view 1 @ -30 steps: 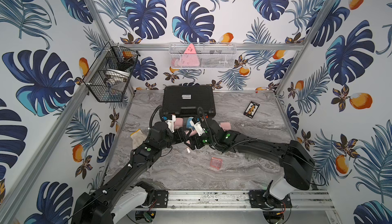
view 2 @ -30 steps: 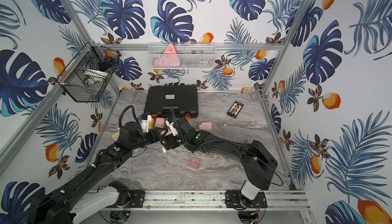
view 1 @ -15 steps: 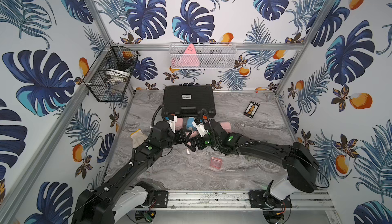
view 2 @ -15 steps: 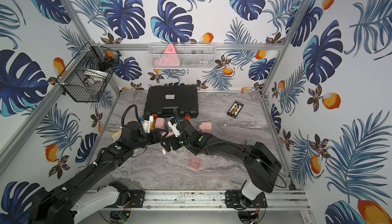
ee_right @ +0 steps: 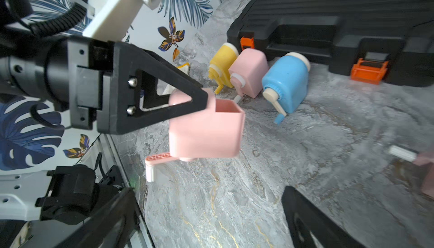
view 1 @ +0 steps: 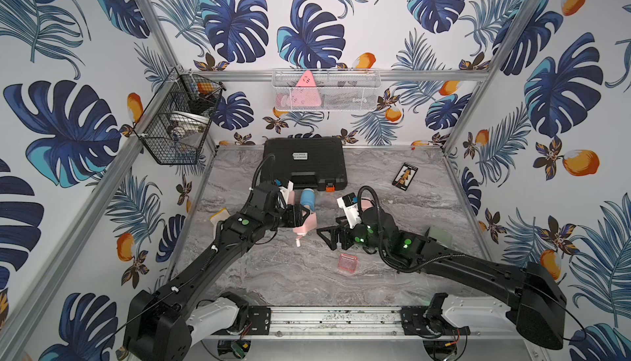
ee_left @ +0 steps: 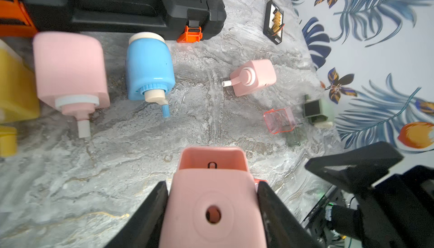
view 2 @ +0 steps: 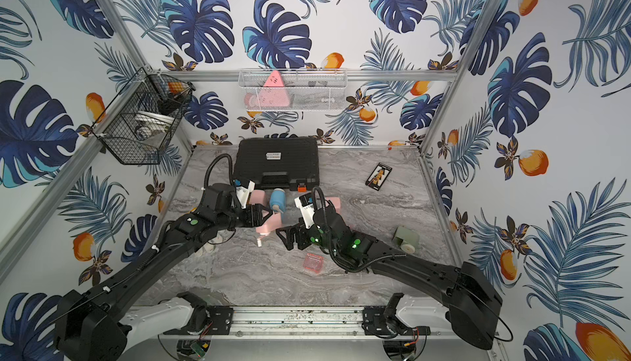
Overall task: Put the tray back into the pencil sharpener
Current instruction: Pick up the pencil sharpener from the center of the board, then place the pencil sharpener at the center of the board.
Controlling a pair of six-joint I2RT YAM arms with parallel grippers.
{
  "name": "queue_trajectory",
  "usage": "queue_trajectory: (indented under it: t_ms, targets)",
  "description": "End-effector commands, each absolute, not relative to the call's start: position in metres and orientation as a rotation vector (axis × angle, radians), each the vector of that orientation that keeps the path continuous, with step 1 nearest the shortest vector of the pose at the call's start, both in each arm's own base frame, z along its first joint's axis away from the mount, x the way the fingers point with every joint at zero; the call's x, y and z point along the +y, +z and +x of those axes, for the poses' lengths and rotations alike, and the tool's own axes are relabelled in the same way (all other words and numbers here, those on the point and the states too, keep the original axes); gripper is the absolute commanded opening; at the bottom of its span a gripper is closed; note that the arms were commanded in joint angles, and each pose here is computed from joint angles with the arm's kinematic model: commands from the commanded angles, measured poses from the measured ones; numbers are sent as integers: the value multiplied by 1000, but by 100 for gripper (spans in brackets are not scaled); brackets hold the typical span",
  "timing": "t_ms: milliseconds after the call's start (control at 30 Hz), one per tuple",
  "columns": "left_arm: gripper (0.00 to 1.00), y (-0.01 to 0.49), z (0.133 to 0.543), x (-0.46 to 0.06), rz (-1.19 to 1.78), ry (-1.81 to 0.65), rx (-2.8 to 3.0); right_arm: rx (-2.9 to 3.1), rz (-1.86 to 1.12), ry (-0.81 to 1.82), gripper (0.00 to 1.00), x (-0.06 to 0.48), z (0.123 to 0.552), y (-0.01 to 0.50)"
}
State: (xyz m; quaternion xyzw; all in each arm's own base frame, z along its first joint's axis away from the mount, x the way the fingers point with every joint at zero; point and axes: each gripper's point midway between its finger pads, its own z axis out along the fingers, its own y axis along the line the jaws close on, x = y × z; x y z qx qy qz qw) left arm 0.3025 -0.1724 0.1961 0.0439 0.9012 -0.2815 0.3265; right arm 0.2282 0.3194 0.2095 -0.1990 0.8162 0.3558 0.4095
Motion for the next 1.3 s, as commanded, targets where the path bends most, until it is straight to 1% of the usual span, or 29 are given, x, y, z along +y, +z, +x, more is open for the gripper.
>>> queue_trajectory:
  t_ms: [0,133,233,400,733,1100,1267]
  targets:
    - [45,193,295,-169,347,-615,2425,2072,-403,743,100,289,237,203]
    - [44,190,289,-171,514,-541,2495,2037,-326,652,100,261,240,208]
    - [44,186,275,-191,702,-544,2488,2014,-308,619,99,249,239,211]
    - [44,174,255,-205,1013,-399,2493,2017,-313,607,99,241,234,208]
    - [45,156,221,-232,1491,-302,2385,2015,-271,639,99,227,224,201]
    - [46,113,204,-240,1806,-133,2351,2034,-234,640,99,216,219,192]
    - [46,99,199,-243,1875,-126,2350,2040,-228,644,99,216,218,190]
